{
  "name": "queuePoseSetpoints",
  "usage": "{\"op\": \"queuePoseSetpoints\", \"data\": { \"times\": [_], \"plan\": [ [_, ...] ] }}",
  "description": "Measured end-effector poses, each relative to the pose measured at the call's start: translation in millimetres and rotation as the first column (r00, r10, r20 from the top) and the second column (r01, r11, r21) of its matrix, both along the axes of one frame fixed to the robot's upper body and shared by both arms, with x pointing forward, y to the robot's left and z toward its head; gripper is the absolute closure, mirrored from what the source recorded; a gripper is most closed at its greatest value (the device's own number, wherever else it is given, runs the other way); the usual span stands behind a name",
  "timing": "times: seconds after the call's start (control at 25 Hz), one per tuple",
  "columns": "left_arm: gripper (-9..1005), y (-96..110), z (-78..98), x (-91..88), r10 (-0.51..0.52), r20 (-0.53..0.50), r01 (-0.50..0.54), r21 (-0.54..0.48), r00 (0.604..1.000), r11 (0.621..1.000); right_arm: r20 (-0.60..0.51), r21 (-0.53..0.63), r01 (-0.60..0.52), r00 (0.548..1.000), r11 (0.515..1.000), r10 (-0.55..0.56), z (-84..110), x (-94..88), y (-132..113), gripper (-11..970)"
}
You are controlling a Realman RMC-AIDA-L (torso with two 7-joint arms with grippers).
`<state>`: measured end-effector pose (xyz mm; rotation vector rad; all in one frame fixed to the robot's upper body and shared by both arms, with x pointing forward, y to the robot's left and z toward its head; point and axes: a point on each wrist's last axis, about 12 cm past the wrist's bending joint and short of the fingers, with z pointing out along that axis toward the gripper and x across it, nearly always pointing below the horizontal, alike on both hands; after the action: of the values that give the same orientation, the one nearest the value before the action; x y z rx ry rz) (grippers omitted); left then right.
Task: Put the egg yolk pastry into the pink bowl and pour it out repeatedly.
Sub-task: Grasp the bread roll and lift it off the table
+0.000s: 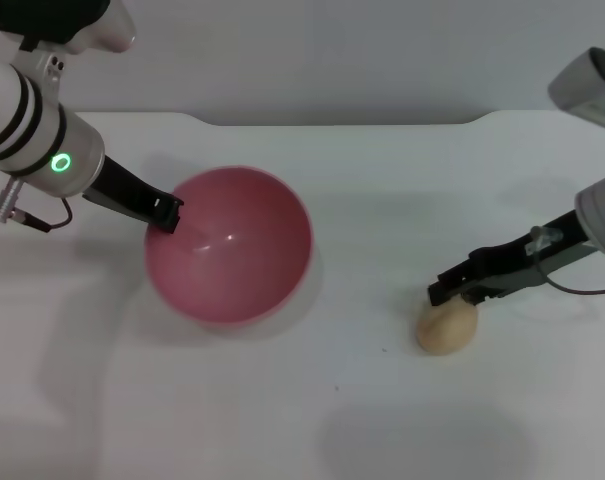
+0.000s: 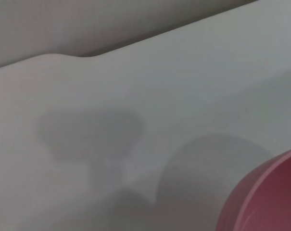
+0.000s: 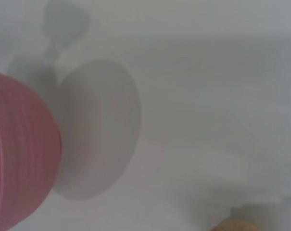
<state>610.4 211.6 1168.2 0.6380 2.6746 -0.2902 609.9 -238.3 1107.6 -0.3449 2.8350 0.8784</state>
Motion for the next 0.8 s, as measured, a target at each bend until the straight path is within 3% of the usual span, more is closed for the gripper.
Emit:
{"op": "queuePoseSetpoints", "data": {
  "times": [0.32,0.8],
  "plan": [
    [997,-2.6,1.5,0.8,-0.009,0.003,0.009,0.005,1.0,1.0,-0.011,-0.051,-0.035,0.999,0.998,0.034,-4.3,0.1,6.2,435],
    [996,-4.5,1.3,0.7,-0.017,0.004,0.017,0.01,1.0,1.0,0.018,-0.063,-0.105,0.994,0.993,0.106,-8.8,-6.0,-1.1,673]
  ]
}}
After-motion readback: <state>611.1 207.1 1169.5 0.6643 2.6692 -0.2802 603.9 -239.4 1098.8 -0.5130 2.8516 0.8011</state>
